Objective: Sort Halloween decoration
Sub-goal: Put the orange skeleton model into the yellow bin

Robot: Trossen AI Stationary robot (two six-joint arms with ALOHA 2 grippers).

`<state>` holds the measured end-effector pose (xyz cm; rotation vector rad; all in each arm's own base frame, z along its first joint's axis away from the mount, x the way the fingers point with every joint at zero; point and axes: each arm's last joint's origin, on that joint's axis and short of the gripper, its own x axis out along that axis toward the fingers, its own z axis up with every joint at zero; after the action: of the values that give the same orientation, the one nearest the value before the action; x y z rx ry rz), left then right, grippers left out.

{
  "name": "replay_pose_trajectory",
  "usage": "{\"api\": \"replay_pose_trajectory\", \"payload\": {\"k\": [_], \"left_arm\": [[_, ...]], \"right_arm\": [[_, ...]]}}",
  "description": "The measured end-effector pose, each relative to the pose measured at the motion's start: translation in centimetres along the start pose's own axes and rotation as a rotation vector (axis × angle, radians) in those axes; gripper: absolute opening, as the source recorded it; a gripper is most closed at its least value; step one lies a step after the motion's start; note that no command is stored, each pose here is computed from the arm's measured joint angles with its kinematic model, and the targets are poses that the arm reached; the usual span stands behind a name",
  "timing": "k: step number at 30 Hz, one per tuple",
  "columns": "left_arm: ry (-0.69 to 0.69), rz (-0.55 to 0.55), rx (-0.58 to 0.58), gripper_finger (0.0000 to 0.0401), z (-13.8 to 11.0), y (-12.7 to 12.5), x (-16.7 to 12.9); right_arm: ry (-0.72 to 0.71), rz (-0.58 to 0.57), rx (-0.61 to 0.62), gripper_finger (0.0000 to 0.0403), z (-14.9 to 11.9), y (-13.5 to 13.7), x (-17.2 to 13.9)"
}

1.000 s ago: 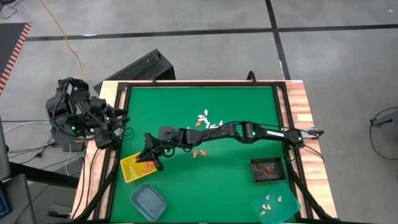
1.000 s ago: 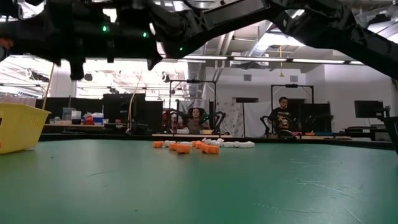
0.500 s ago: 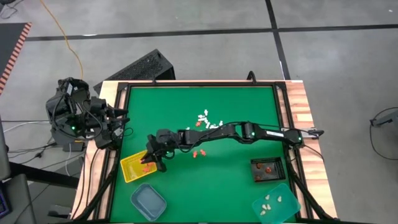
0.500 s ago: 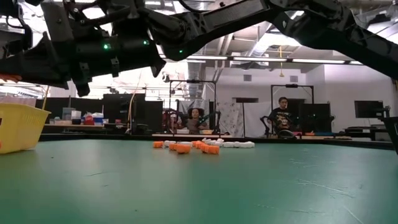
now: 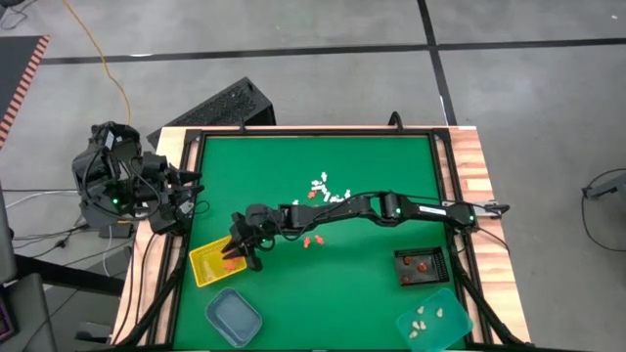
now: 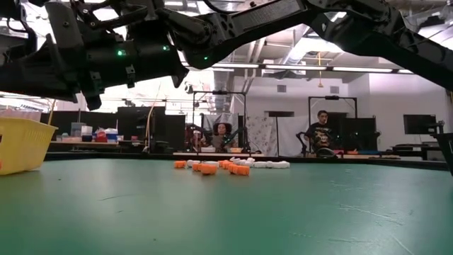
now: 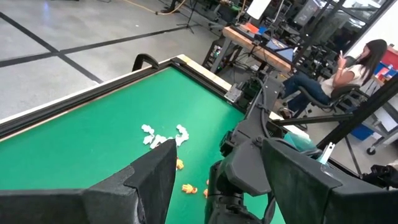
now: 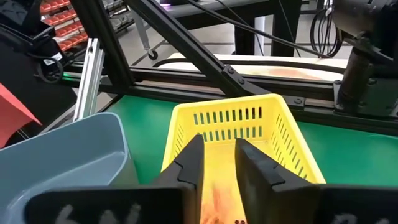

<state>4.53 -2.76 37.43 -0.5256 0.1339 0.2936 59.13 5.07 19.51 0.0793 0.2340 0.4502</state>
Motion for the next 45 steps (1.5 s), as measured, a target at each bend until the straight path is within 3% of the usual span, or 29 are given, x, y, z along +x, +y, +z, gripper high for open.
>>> {"api": "replay_pose_trajectory", "payload": {"k": [9, 15, 21, 28, 33, 38, 43, 45], "left_arm": [[0.000, 0.000, 0.001, 0.0226, 0.0, 0.0, 0.0], [0.001, 0.000, 0.006, 0.0226, 0.0, 0.0, 0.0], [0.005, -0.001, 0.007, 0.0226, 0.0, 0.0, 0.0], [0.025, -0.010, 0.029, 0.0226, -0.1, 0.0, 0.0], [0.025, -0.010, 0.057, 0.0226, -0.1, 0.0, 0.0], [0.036, -0.014, 0.052, 0.0226, -0.1, 0.0, 0.0], [0.049, -0.019, 0.051, 0.0226, -0.1, 0.0, 0.0], [0.050, -0.020, 0.056, 0.0226, -0.1, 0.0, 0.0]], "right_arm": [[-0.012, -0.008, 0.007, 0.0146, 0.7, -0.4, -0.5], [-0.003, -0.047, 0.057, 0.0141, 5.4, -2.7, -4.6], [0.314, -0.135, 0.025, 0.0133, 8.3, -4.7, -11.9], [0.850, -0.263, 0.059, 0.0126, 9.5, -5.2, -23.3], [0.982, -0.300, 0.189, 0.0117, 10.2, -5.7, -29.4], [0.989, -0.330, 0.269, 0.0108, 8.5, -5.3, -31.5], [0.996, -0.329, 0.309, 0.0106, 2.9, -2.0, -31.4], [0.929, -0.373, 0.309, 0.0106, 0.8, -0.3, -31.7]]}}
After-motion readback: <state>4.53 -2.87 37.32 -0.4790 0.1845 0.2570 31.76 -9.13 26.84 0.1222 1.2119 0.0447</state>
